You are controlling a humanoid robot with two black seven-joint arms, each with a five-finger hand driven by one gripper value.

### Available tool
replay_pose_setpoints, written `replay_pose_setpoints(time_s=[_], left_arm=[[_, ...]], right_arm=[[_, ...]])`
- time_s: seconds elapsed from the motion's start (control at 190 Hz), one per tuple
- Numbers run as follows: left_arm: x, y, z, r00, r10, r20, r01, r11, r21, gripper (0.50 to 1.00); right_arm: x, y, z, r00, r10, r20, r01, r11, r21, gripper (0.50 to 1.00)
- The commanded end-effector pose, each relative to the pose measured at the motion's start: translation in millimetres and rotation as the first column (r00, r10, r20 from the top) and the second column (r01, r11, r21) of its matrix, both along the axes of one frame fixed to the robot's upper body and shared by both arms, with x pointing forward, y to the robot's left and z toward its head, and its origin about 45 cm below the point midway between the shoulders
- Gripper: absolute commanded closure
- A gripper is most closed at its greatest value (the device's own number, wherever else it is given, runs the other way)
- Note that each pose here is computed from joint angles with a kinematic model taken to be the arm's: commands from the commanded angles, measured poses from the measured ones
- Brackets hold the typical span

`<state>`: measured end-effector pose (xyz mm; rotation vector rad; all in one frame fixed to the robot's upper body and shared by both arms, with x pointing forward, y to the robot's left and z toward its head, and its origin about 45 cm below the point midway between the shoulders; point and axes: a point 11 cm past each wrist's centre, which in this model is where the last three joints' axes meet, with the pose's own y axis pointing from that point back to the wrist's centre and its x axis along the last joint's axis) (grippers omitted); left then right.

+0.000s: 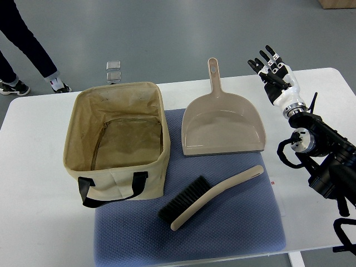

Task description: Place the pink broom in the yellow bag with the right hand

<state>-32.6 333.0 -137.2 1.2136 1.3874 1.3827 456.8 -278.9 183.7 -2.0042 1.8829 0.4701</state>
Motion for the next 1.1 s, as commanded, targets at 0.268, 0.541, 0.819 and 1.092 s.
replay_pose_setpoints(time_s=[0.268, 0.541, 0.819, 1.092], left_arm=[[-0.9, 3, 0, 1.0, 0.004, -0.005, -0.004, 1.0, 0.01, 0.5], [0.9, 3, 0, 1.0, 0.003, -0.003, -0.003, 1.0, 0.012, 0.5], [0.8, 4, 0, 1.0, 0.003, -0.003, -0.003, 1.0, 0.015, 0.5], [1.0, 4, 0, 1.0, 0.003, -0.001, -0.003, 1.0, 0.014, 0.5]], right_arm=[[0.6, 0, 1, 1.0, 0.003, 0.002, -0.003, 1.0, -0.005, 0.57], [1.2, -6, 4, 1.0, -0.003, 0.007, 0.003, 1.0, -0.014, 0.57], [3.7, -18, 11, 1.0, -0.014, 0.017, 0.014, 0.999, -0.043, 0.57], [13.0, -47, 36, 0.997, -0.044, 0.058, 0.05, 0.994, -0.101, 0.57]])
